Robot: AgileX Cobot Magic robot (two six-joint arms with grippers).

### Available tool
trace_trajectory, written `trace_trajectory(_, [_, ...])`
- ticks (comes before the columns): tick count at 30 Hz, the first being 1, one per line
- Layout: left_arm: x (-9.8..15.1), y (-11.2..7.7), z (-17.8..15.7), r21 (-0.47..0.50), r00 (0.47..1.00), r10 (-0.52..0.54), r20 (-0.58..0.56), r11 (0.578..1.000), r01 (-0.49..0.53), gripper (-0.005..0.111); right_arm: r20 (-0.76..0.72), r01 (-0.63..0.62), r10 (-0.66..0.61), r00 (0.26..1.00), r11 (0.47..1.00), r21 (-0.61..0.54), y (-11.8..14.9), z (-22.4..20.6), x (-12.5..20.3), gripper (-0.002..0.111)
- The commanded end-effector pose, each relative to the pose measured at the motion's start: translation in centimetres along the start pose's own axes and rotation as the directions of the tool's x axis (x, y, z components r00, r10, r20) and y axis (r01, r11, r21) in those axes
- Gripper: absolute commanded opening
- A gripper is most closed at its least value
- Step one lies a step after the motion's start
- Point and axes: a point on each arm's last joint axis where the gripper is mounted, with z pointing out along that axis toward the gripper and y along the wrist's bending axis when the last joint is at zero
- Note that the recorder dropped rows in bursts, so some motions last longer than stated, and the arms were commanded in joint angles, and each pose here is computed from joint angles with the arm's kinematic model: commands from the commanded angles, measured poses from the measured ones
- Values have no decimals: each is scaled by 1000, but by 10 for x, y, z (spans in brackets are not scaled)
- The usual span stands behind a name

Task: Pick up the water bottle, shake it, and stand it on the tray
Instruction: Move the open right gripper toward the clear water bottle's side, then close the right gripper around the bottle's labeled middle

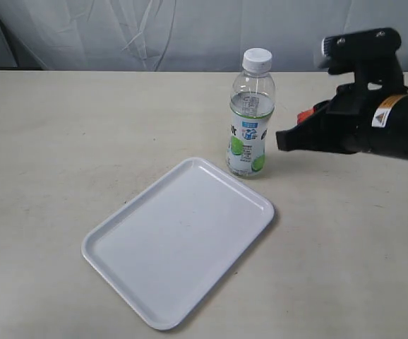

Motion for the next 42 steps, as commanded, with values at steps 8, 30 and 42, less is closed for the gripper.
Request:
trace_trajectory(8, [1, 0, 0, 3, 1000, -7, 0, 1000, 7, 0, -95, 10, -12, 995, 1000, -21, 8, 17, 26, -1])
trace_trajectory(30, [1, 0, 0, 3, 1000, -7, 0, 1000, 7, 0, -22, 12, -13, 1000, 998, -56, 26, 50, 35, 78])
trace_trajectory(42, [1, 0, 0, 3, 1000, -7, 0, 1000, 7, 0, 178, -39, 44, 983, 999, -30, 23, 58, 21, 94])
